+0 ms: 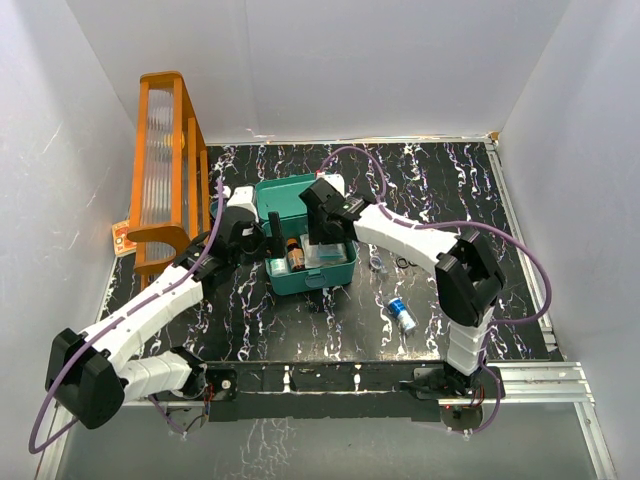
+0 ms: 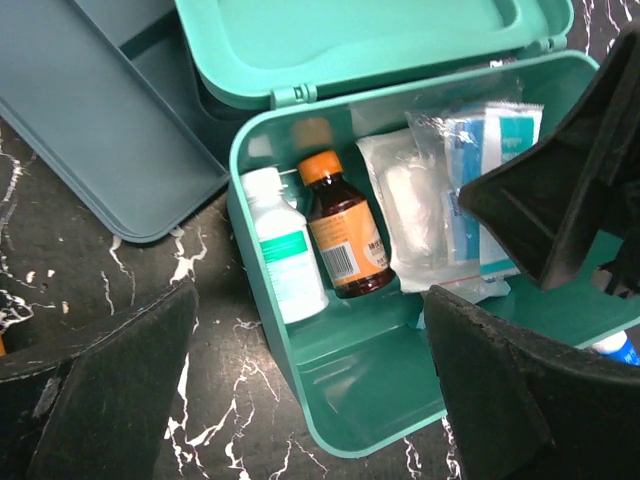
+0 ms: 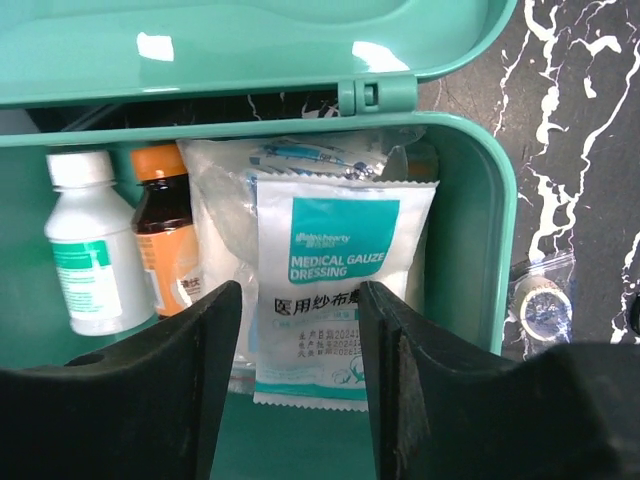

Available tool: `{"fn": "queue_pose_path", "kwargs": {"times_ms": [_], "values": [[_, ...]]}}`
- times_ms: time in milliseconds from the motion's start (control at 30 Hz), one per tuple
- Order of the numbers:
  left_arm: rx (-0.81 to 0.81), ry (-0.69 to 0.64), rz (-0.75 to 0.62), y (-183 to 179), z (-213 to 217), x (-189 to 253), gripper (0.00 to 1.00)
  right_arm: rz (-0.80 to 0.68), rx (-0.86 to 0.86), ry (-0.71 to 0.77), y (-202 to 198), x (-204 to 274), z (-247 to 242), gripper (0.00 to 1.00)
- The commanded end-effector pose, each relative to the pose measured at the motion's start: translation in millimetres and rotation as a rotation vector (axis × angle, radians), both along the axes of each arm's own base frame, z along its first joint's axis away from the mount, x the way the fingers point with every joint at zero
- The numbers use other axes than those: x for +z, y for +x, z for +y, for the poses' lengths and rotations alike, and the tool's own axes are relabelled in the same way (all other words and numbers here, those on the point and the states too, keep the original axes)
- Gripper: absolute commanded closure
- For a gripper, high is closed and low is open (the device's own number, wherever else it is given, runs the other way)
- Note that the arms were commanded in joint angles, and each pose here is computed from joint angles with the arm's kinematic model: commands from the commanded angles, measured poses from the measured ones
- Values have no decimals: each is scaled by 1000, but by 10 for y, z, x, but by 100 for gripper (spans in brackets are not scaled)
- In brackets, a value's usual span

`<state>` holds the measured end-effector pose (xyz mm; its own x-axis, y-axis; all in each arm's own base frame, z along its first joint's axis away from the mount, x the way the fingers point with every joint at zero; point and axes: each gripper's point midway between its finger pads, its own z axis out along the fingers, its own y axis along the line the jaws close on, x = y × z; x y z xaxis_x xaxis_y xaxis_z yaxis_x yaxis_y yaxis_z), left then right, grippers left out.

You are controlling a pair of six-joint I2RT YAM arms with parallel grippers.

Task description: Organize the medicine kit

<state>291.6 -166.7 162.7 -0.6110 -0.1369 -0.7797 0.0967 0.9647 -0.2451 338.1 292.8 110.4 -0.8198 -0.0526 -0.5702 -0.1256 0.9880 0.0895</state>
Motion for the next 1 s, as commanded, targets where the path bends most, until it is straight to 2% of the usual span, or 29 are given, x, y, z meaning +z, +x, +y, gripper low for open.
{"fn": "queue_pose_path", "kwargs": {"times_ms": [0, 333, 500, 633, 767, 967], "values": [[-67, -40, 41, -52, -113, -69, 5, -162, 17, 173, 169, 768, 176, 50], [-126, -26, 75, -126, -147, -198, 7, -287, -107, 276, 141, 1272, -117, 47], [-155, -7, 98, -116, -186, -280, 13, -329, -187, 265, 147, 1328, -376, 47], [-194, -29, 99, -101, -279, -277, 19, -231, -201, 278, 124, 1100, -502, 47], [-210, -35, 102, -82, -328, -288, 25, -123, -140, 289, 66, 834, -486, 47], [-244, -55, 95, -4, -446, -250, 33, -35, -160, 285, 60, 563, -596, 50]]}}
